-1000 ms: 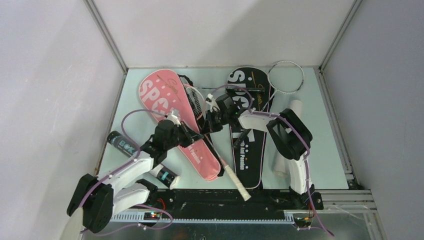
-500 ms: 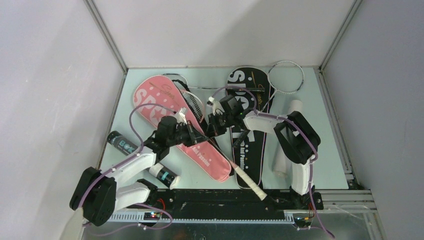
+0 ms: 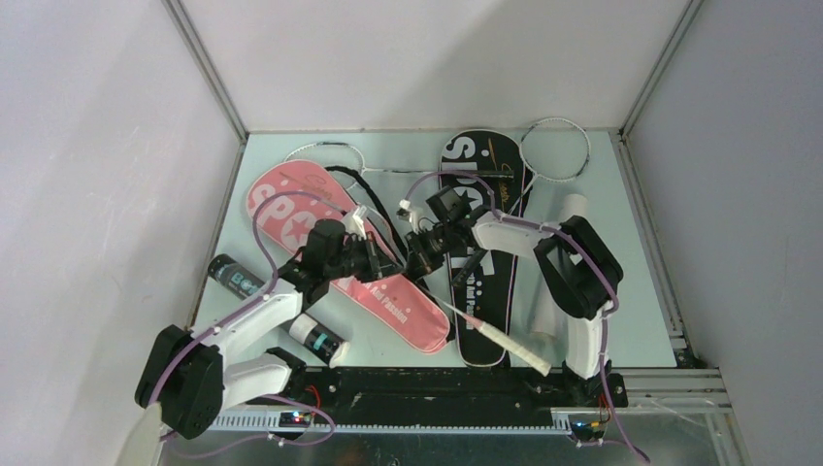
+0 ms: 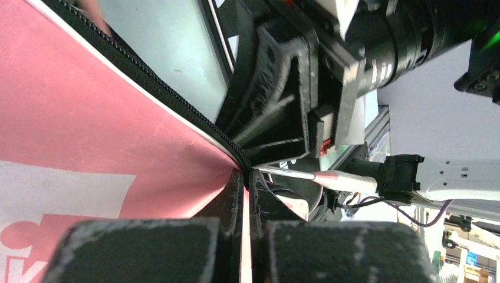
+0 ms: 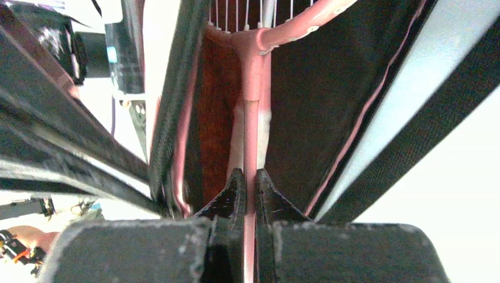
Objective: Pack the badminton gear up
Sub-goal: Place the racket in the racket bag.
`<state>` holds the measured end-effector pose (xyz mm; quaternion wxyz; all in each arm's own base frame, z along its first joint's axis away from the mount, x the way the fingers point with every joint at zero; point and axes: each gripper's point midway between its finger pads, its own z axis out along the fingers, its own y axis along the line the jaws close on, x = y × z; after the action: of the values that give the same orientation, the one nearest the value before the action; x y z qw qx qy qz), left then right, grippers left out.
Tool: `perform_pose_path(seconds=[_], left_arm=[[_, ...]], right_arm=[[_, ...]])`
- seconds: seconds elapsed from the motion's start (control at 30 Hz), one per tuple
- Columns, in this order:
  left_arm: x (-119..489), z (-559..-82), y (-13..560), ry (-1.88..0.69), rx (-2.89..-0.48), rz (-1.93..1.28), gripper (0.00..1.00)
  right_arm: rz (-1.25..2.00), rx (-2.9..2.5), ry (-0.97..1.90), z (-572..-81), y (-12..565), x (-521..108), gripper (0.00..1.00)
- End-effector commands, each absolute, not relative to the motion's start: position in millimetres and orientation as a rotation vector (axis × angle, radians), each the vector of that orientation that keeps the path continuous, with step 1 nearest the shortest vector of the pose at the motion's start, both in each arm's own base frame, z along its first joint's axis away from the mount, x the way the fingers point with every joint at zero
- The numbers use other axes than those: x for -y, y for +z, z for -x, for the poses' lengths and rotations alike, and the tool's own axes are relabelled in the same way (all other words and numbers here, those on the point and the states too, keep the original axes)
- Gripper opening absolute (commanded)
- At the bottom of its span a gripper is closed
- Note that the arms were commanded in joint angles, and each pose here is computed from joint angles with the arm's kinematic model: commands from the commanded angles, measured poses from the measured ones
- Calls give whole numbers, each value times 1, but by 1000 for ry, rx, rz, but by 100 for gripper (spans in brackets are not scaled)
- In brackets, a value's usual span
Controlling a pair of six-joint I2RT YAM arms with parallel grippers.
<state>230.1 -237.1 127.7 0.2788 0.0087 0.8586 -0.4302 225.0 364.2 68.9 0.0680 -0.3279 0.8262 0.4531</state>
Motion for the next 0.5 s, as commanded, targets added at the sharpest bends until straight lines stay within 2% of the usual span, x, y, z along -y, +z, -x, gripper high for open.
perform_pose_path(seconds=[0.0,0.17,0.47], left_arm=[[249,-228,151,-1213,-2199,-141,0],[255,-220,157,-1255,-2161,-173,0],[259,-218,147,-1265,-2183,-170,0]], right_arm=[[1001,-2257,1490,-256,113,-411,0],[925,-2230,1509,-283,119,-446,0],[832,-2157,1595,-301,124,-477,0]])
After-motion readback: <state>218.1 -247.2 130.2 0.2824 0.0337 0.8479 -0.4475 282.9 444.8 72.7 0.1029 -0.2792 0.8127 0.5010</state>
